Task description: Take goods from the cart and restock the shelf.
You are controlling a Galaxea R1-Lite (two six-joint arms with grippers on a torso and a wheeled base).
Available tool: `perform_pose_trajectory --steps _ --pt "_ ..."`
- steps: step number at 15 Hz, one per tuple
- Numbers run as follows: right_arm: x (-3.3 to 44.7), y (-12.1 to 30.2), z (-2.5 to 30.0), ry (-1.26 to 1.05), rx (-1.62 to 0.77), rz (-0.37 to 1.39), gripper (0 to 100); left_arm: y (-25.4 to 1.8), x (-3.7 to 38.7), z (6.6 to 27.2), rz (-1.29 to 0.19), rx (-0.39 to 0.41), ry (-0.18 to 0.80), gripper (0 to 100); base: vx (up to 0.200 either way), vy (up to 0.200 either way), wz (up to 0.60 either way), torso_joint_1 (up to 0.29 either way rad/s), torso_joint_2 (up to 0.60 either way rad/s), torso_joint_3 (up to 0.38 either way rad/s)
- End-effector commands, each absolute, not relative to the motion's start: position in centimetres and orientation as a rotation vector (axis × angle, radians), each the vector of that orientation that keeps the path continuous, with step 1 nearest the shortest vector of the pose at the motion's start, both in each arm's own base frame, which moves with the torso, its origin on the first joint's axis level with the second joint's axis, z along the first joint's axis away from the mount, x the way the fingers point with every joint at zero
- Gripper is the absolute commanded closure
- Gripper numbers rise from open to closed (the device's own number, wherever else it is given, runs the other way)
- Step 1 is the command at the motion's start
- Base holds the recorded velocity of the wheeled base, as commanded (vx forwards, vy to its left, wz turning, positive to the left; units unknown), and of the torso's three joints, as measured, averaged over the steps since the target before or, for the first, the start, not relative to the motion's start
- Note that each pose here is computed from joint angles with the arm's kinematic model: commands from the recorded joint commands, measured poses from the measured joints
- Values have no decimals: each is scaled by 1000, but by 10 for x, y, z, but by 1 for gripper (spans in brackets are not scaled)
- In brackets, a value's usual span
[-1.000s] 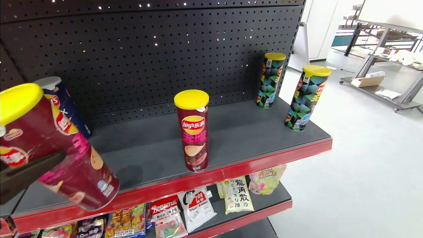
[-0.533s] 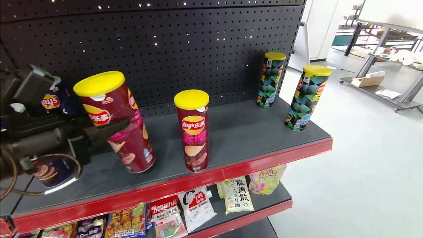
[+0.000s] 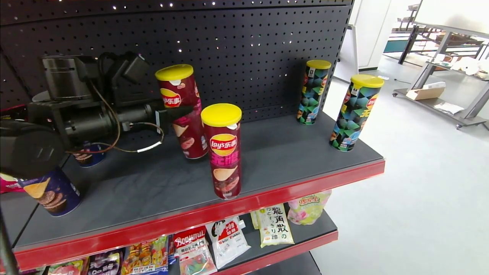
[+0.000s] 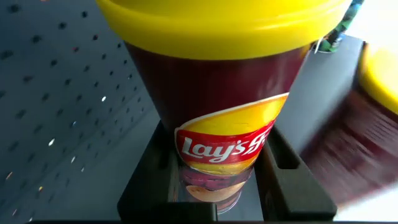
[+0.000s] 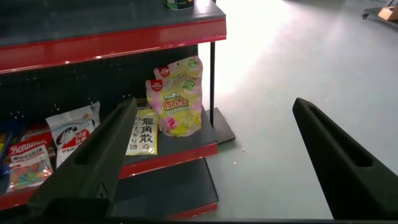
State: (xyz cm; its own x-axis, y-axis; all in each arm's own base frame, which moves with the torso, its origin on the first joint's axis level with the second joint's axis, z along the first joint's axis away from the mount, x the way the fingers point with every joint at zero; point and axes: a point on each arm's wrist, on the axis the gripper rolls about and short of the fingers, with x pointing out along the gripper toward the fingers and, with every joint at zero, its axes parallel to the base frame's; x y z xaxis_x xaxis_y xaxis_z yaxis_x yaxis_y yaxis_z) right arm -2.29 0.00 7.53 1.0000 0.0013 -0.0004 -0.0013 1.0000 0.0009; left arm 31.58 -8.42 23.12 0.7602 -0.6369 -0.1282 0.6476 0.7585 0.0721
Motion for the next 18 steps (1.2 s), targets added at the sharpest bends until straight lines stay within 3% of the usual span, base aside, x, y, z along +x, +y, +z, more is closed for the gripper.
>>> perform_pose_trajectory --steps 1,8,13,18 --pt "-23 0 75 2 2 2 0 -94 341 215 -711 111 126 100 0 0 0 0 0 0" --pt "-23 0 75 0 2 2 0 -117 359 201 -759 117 94 100 0 0 0 0 0 0" --pt "-23 0 75 2 2 2 0 -119 367 190 -759 117 99 100 0 0 0 0 0 0" --pt "-23 0 75 0 0 2 0 -126 373 190 -770 117 74 100 0 0 0 0 0 0"
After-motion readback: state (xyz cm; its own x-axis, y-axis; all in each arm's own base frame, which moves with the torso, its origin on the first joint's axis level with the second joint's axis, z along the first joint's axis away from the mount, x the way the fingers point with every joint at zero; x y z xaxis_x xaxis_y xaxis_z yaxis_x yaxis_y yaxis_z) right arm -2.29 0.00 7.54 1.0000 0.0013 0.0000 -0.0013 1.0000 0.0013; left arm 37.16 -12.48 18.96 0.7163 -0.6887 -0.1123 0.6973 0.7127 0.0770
